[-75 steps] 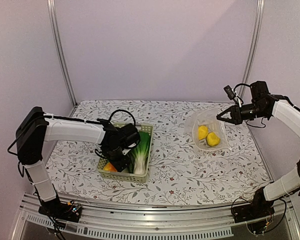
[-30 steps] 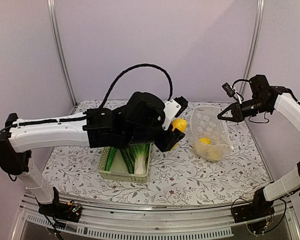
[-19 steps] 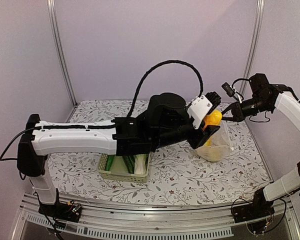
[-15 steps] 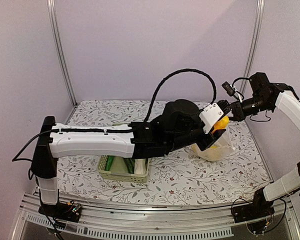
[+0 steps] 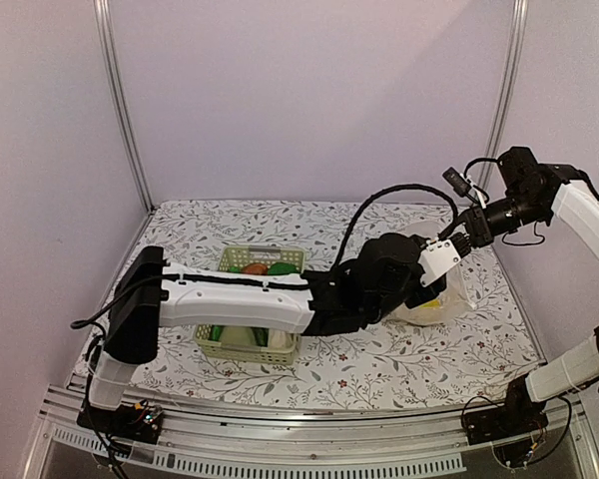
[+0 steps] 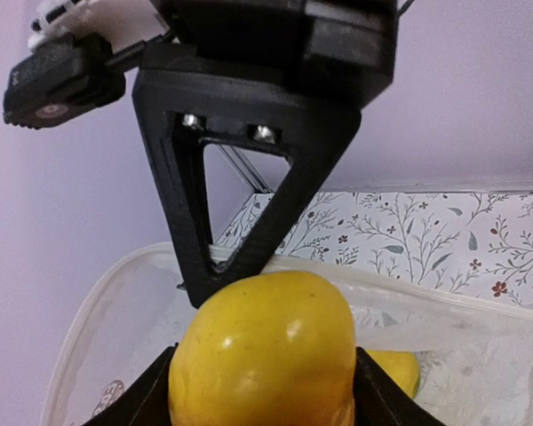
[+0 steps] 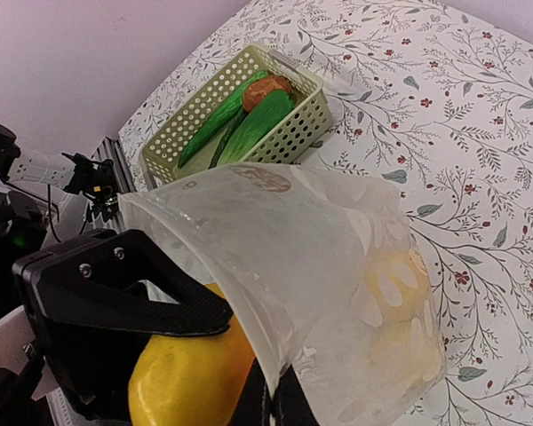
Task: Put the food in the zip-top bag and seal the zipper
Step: Place the fake fruit in the zipper food storage bag, then pick up the fake vegetable from the bin.
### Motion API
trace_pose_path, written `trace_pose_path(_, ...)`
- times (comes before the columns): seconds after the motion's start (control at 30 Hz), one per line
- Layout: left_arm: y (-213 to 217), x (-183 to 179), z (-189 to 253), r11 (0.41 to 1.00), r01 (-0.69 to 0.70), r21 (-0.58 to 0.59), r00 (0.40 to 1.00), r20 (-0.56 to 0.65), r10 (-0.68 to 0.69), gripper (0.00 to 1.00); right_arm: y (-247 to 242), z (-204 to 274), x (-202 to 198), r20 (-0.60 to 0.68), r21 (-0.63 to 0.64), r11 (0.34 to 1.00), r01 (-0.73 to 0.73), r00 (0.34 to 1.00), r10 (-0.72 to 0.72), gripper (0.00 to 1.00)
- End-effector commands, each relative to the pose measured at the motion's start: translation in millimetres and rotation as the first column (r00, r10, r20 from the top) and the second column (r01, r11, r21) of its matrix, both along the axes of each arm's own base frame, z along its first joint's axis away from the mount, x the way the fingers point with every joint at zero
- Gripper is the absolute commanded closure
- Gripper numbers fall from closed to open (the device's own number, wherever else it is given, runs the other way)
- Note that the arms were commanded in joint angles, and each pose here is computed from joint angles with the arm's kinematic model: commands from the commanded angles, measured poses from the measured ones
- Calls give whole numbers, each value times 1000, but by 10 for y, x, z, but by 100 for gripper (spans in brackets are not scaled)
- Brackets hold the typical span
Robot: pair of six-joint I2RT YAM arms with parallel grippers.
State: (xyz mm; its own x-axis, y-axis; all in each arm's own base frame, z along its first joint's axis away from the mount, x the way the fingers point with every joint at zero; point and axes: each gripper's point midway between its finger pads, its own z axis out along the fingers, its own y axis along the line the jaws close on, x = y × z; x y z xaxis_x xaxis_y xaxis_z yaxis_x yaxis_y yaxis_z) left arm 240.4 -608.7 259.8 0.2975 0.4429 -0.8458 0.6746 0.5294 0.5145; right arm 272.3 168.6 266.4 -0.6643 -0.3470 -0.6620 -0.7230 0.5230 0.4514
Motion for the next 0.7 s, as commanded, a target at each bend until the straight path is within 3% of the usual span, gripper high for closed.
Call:
trace_pose_path(0.0, 57, 242, -7, 992, -124, 18, 989, 80, 122, 38, 29, 188, -93, 31, 22, 999, -24, 999, 24, 100)
trace_pose_path(0.23, 244, 516, 44, 933, -358, 34, 913, 222, 342, 9, 17, 144, -50, 10, 12, 1000, -2, 1000, 2, 100)
trace_pose_path(0.33, 280, 465, 162, 927, -374, 11, 901, 242, 361, 5, 13, 124, -13, 7, 6, 1000, 7, 1000, -7, 100)
trace_pose_path(0.53, 273, 18, 574, 962, -247, -116, 945, 191, 266, 4, 6, 68, 59, -5, -5, 1000, 21, 1000, -21, 100)
trace_pose_path(0.67, 271, -401, 874, 972, -67, -224, 993, 81, 87, 5, -16, 13, 126, -7, -25, 999, 41, 999, -41, 100)
